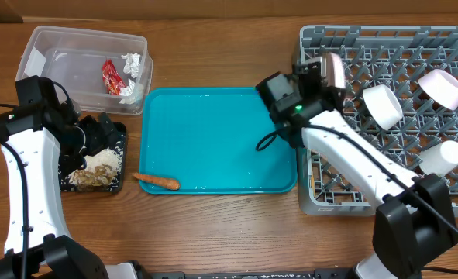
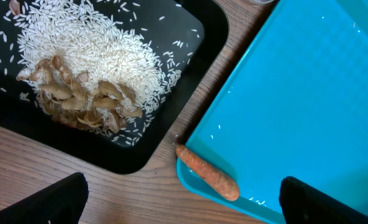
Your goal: Sort waste into correct bins and load items into the dishwasher
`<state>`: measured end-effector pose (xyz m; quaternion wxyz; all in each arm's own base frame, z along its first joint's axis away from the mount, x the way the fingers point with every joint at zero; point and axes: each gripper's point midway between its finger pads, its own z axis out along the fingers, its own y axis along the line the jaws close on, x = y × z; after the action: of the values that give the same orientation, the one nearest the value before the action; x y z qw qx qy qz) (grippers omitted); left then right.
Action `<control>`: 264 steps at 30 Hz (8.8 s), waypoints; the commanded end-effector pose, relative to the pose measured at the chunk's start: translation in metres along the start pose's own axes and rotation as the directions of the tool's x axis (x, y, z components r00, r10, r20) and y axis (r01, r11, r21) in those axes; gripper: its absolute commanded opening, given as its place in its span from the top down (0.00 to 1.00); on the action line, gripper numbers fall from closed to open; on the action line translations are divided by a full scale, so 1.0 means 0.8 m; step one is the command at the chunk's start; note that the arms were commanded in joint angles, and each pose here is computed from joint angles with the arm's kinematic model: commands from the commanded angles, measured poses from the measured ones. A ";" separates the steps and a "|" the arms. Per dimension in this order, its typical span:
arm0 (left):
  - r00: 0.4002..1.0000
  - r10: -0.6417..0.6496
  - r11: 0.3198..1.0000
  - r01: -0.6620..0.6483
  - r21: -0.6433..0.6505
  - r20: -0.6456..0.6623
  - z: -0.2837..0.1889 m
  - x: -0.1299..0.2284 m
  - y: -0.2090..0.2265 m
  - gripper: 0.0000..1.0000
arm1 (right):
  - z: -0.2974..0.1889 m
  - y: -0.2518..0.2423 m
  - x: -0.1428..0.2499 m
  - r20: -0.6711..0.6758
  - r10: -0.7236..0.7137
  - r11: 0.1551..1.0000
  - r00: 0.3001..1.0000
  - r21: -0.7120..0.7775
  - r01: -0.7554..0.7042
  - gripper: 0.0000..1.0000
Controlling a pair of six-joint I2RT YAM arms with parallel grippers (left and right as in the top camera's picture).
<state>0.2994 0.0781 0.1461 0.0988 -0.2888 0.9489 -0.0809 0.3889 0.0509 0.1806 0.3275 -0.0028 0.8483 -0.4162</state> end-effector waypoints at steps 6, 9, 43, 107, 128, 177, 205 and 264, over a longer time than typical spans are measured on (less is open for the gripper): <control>1.000 -0.010 0.999 0.010 0.034 -0.018 0.001 0.006 -0.008 0.00 | -0.041 0.044 0.014 -0.126 0.123 0.916 0.984 -0.366 -0.162 0.72; 1.000 -0.009 0.999 0.010 0.036 -0.019 0.001 0.006 -0.009 0.00 | -0.062 0.037 0.006 -0.134 0.166 0.866 0.977 -0.454 -0.209 0.57; 0.991 -0.034 0.999 0.033 -0.008 -0.132 0.111 0.130 -0.106 0.00 | -0.054 -0.097 0.068 -0.524 0.258 0.479 0.811 -0.660 -0.579 0.18; 0.955 -0.171 0.975 0.128 -0.184 -0.241 0.202 0.147 -0.078 0.40 | -0.054 -0.098 0.075 -0.545 0.248 0.475 0.801 -0.652 -0.590 0.13; 0.992 0.007 0.998 -0.015 -0.065 -0.127 0.136 0.058 -0.114 0.96 | -0.054 -0.098 0.075 -0.542 0.246 0.477 0.803 -0.654 -0.587 0.13; 0.941 -0.337 0.925 0.338 -0.173 0.036 0.064 -0.088 0.054 0.39 | -0.049 -0.101 0.078 -0.542 0.254 0.503 0.801 -0.634 -0.588 0.08; 0.819 0.432 0.885 -0.466 0.000 -0.378 0.001 0.144 -0.100 0.14 | -0.105 0.013 0.108 -0.565 -0.149 0.444 0.811 -0.771 -0.456 0.00; 0.791 0.331 0.886 -0.448 0.118 0.515 -0.083 0.167 -0.058 0.00 | -0.138 -0.108 0.162 -0.041 0.482 0.506 0.875 -0.802 -0.317 0.00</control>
<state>0.1998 -0.0295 0.2025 0.3784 -0.0807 0.9170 -0.0975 0.2058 0.0409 0.2088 0.4283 0.0314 0.8967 0.1072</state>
